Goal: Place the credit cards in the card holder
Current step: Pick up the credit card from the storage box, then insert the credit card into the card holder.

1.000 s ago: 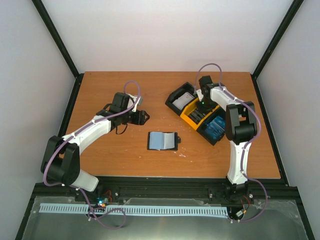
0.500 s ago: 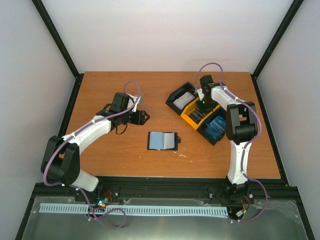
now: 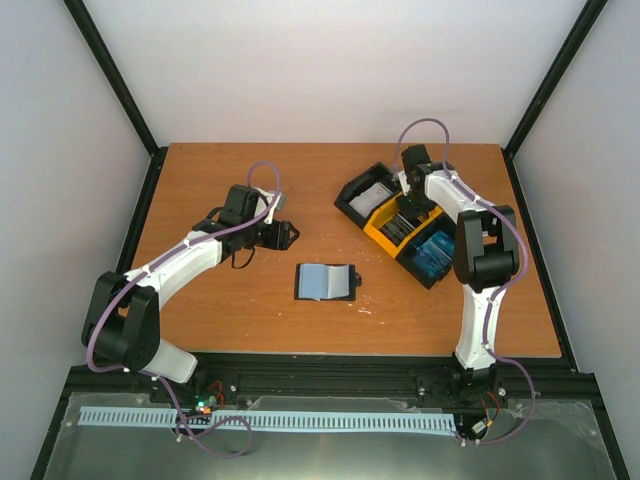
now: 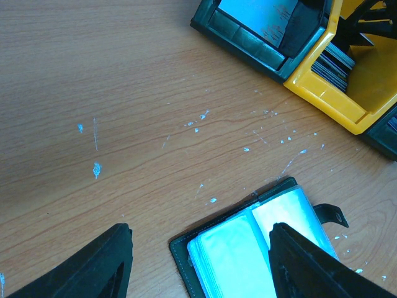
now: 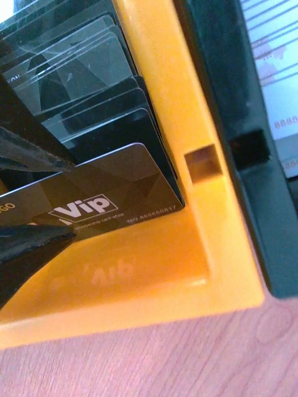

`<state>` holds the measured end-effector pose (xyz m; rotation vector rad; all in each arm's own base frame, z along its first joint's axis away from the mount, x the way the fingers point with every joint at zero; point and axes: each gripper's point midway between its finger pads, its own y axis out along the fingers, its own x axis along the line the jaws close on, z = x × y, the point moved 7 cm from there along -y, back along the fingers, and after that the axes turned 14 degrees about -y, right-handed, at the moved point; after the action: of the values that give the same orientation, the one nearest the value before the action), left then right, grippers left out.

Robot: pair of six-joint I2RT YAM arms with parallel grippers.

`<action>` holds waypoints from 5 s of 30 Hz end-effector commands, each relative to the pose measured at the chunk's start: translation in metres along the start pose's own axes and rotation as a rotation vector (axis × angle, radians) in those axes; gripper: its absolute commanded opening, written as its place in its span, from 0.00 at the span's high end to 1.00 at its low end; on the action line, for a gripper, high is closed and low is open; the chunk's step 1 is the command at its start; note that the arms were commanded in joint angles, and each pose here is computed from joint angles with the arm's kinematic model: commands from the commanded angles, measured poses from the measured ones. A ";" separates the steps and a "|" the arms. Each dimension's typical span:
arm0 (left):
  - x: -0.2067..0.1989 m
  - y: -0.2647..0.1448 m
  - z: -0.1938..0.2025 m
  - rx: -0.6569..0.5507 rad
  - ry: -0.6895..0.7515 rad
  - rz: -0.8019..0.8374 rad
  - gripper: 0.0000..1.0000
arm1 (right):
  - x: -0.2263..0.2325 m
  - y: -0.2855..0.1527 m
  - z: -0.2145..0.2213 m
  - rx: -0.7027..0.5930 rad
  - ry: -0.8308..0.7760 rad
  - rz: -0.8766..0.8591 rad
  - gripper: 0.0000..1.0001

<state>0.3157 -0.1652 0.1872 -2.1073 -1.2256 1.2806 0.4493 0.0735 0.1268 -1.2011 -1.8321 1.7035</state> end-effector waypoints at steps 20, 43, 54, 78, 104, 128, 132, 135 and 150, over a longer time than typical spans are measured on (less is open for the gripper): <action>0.000 0.003 -0.005 -0.010 0.018 0.010 0.39 | -0.007 0.011 0.010 0.069 -0.071 0.179 0.84; 0.001 0.003 -0.005 -0.012 0.019 0.003 0.39 | -0.009 0.023 0.017 0.125 -0.159 0.291 0.88; 0.000 0.001 -0.005 -0.019 0.021 0.005 0.39 | -0.007 0.009 0.007 0.058 -0.129 0.241 0.97; -0.005 0.010 0.000 0.036 -0.106 0.091 0.12 | 0.112 -0.144 0.020 -0.516 0.359 -0.806 0.97; 0.028 0.043 0.089 0.347 -0.443 0.146 0.52 | 0.235 -0.049 0.046 -0.314 0.596 -0.852 0.97; 0.048 0.055 0.103 0.335 -0.438 0.043 0.78 | 0.258 -0.037 0.057 -0.303 0.659 -1.031 0.97; 0.050 0.054 0.105 0.330 -0.449 0.027 0.83 | 0.257 -0.040 0.059 -0.321 0.667 -1.018 0.97; 0.051 0.054 0.105 0.326 -0.453 0.020 0.84 | 0.254 -0.043 0.061 -0.336 0.673 -1.000 0.97; 0.054 0.054 0.104 0.313 -0.452 -0.007 0.88 | 0.267 -0.042 0.053 -0.320 0.623 -0.941 0.97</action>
<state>0.2632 -0.1675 0.0737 -1.6731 -1.0261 1.9077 0.2413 0.2378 0.0832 -0.6617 -1.7986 0.4464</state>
